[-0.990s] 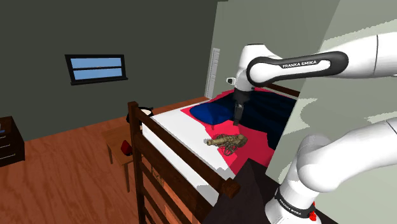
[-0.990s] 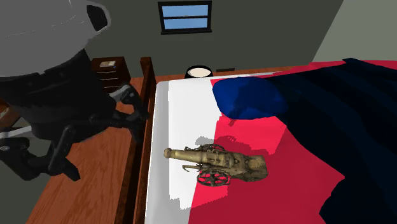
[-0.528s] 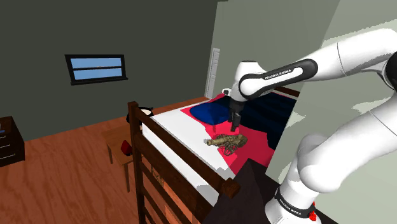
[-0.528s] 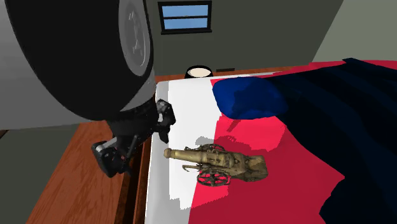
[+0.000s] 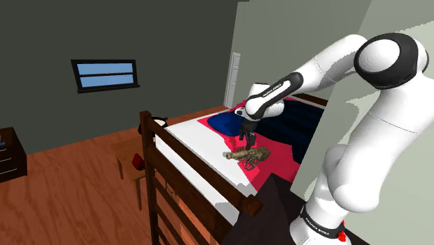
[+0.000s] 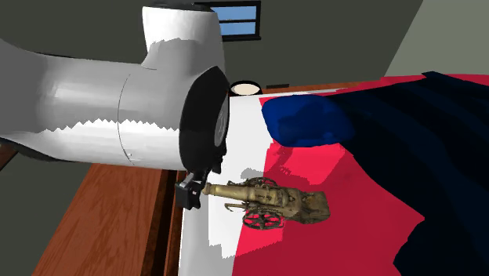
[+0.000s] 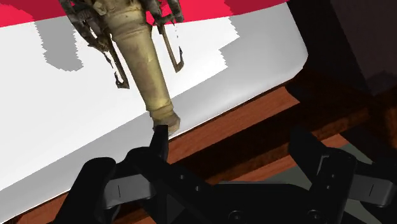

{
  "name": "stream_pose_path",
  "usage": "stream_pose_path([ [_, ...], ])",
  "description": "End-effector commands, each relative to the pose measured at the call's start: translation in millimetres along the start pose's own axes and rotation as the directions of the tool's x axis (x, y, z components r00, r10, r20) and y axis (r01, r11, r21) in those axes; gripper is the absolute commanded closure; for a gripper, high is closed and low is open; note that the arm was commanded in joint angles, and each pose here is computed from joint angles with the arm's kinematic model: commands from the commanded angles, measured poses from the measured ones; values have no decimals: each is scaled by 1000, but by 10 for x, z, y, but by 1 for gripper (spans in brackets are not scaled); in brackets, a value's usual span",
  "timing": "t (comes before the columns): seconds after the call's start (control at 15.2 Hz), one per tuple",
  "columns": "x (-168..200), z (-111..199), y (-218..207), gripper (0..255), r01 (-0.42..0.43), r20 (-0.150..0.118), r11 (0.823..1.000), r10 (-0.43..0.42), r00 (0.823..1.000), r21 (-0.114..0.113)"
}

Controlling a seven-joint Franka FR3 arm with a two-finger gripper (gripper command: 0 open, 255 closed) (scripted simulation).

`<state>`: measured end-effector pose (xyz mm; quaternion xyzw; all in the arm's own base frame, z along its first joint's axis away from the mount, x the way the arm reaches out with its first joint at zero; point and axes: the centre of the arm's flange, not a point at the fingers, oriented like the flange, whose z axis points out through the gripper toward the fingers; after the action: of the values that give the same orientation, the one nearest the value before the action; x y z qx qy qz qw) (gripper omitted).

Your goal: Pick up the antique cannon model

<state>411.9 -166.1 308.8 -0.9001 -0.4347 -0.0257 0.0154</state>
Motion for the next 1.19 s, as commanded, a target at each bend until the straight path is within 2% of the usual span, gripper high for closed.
stream_pose_path([
  [0.0,-30,212,166,0,71,-8,997,-71,997,0],
  [0.2,-2,525,414,0,167,-21,986,-167,986,4],
  [0.46,75,929,724,0,289,-39,957,-288,957,7],
  [1.06,51,1328,726,0,289,-39,957,-288,957,7],
  [1.12,50,1327,721,255,289,-39,957,-288,957,7],
])
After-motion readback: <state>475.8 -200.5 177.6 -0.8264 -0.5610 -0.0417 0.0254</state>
